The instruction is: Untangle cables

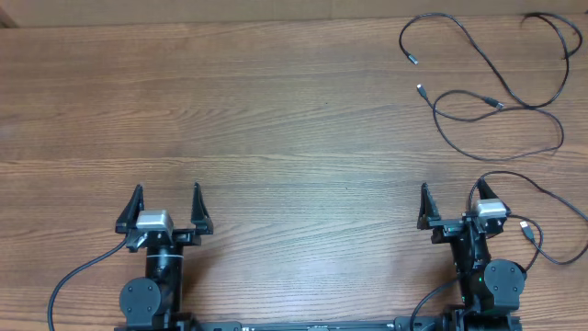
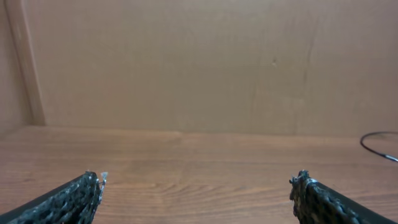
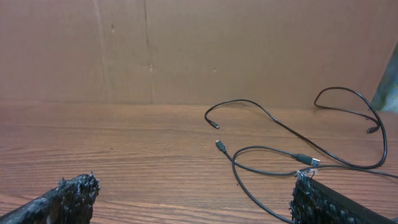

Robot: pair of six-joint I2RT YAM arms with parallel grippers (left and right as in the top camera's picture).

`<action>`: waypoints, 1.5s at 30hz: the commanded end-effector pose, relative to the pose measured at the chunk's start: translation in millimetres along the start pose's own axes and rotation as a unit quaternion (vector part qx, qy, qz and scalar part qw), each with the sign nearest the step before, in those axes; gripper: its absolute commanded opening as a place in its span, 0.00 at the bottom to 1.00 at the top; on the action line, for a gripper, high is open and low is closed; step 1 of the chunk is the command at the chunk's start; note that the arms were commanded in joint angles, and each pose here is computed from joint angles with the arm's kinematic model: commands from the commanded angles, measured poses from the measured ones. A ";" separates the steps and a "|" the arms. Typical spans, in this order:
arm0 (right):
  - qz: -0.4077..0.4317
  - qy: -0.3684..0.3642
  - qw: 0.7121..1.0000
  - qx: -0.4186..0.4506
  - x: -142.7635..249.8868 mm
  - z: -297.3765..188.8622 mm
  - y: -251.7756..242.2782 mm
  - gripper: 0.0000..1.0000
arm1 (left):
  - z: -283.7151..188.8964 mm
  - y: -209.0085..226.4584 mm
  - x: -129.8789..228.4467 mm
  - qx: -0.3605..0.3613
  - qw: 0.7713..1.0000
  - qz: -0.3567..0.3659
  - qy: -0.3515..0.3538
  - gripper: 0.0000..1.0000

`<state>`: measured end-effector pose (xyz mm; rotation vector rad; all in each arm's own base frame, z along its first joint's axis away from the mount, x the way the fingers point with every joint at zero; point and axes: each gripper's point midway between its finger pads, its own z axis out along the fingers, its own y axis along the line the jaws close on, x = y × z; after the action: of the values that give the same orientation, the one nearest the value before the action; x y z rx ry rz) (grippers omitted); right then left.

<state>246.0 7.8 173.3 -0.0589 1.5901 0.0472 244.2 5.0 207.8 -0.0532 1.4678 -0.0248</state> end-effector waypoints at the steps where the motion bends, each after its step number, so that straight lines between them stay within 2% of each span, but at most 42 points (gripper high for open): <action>1: -0.002 -0.002 1.000 -0.004 1.7 0.2 1.7 1.00 | 0.3 6.5 5.9 -0.019 1.000 0.005 -0.005 1.00; 7: -0.002 -0.002 1.000 -0.004 1.7 0.2 1.7 1.00 | -0.8 20.1 9.9 -0.059 0.998 0.005 0.003 0.99; 13: -0.002 -0.002 1.000 -0.004 1.7 0.2 1.7 1.00 | -4.6 24.4 48.3 -0.069 0.994 0.009 0.082 1.00; 26: -0.002 -0.002 1.000 -0.004 1.8 0.2 1.7 1.00 | -5.2 29.2 47.5 -0.082 0.993 0.022 0.081 0.99; 45: -0.002 -0.002 1.000 -0.004 1.7 0.2 1.7 1.00 | -4.0 16.9 50.1 -0.048 0.995 0.000 0.085 0.99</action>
<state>246.0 8.1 173.4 -0.0601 1.5897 0.0490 244.8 25.7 157.6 -0.1515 1.6380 0.0758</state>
